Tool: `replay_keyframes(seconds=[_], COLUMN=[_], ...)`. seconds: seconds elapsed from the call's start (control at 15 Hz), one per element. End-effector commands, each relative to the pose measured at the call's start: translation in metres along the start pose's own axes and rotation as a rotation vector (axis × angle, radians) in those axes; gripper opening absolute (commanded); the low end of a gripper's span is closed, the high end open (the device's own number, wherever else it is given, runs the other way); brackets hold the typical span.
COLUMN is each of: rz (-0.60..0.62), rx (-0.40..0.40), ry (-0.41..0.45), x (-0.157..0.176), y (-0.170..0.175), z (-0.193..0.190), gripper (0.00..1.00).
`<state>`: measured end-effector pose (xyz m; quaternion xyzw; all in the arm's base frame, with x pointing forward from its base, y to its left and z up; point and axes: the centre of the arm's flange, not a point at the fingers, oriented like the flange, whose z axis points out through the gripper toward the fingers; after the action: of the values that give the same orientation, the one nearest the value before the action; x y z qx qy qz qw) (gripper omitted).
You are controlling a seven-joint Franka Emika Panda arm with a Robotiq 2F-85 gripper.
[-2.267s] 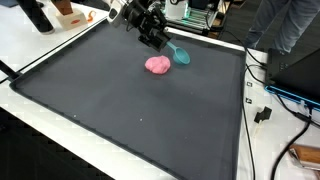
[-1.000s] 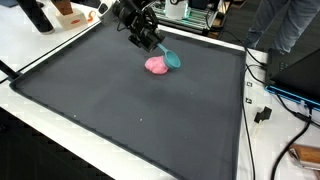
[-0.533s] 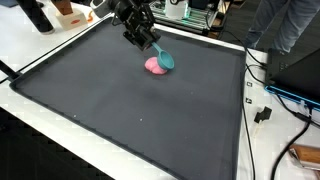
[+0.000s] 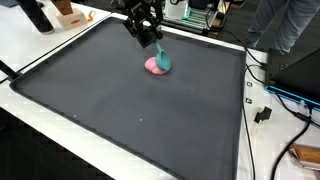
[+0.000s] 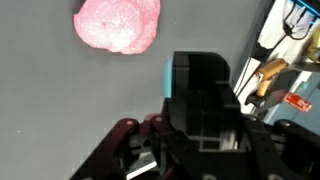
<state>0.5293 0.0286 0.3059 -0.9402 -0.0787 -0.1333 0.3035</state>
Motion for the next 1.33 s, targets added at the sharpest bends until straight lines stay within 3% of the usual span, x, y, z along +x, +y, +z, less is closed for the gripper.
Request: replay_keyframes(seconds=[0.0,0.2,0.33,0.4,0.8,0.87,1.27], rz=[-0.006,-0.045,-0.067,-0.063,-0.07,-0.07,-0.131], rx=[-0.184,-0.331,-0.382,-0.328,-0.362,-0.362,-0.572], ry=[-0.084,-0.137,-0.161,-0.14,-0.151,-0.151,-0.138], x=[-0.005,-0.003,-0.001,0.002,0.002,0.002,0.008], y=[-0.037,-0.061,-0.073,-0.057,-0.066,-0.066,-0.119], z=[0.001,0.012,0.02,0.025,0.027,0.027,0.008], gripper=[0.25,0.25,0.25,0.5,0.5,0.25,0.25])
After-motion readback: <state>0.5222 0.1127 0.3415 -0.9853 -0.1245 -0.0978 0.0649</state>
